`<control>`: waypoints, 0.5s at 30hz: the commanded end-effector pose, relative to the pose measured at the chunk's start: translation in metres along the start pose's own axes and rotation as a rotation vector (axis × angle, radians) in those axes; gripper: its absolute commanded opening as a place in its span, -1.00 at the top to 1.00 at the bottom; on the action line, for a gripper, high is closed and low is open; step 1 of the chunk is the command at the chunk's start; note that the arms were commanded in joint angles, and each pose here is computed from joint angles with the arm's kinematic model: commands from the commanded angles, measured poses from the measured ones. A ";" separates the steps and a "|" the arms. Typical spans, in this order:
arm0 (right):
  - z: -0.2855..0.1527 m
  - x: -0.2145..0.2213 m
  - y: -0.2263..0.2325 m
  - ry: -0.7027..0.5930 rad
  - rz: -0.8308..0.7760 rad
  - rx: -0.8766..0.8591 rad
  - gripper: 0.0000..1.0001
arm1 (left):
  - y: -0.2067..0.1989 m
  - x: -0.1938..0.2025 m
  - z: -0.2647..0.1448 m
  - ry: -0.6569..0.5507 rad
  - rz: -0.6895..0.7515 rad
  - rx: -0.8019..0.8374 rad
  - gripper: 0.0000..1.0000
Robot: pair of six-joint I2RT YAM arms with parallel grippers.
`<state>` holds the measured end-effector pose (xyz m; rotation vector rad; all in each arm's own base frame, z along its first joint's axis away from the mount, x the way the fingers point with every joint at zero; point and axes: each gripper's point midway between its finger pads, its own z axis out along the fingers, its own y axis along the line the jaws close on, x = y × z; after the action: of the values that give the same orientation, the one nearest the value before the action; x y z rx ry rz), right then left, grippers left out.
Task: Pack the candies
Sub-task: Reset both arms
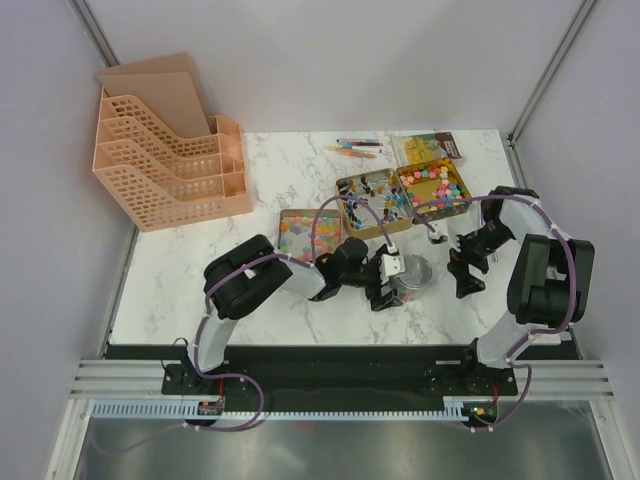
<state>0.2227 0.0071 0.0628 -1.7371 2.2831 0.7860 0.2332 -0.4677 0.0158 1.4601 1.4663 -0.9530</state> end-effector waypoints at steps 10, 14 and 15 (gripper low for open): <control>-0.114 -0.032 -0.050 -0.277 0.250 0.403 -0.96 | -0.001 -0.042 -0.126 0.310 -0.116 -0.232 -1.00; -0.151 -0.057 -0.072 -0.476 0.623 0.567 -0.96 | 0.061 -0.142 -0.173 0.183 -0.012 -0.551 -1.00; -0.167 -0.063 -0.081 -0.523 0.633 0.648 -0.96 | 0.079 -0.171 -0.184 0.139 0.014 -0.631 -1.00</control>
<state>0.3107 -0.0450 0.1564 -0.8886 2.4042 0.4364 0.2483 -0.3767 0.1515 1.3161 1.7280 -0.5611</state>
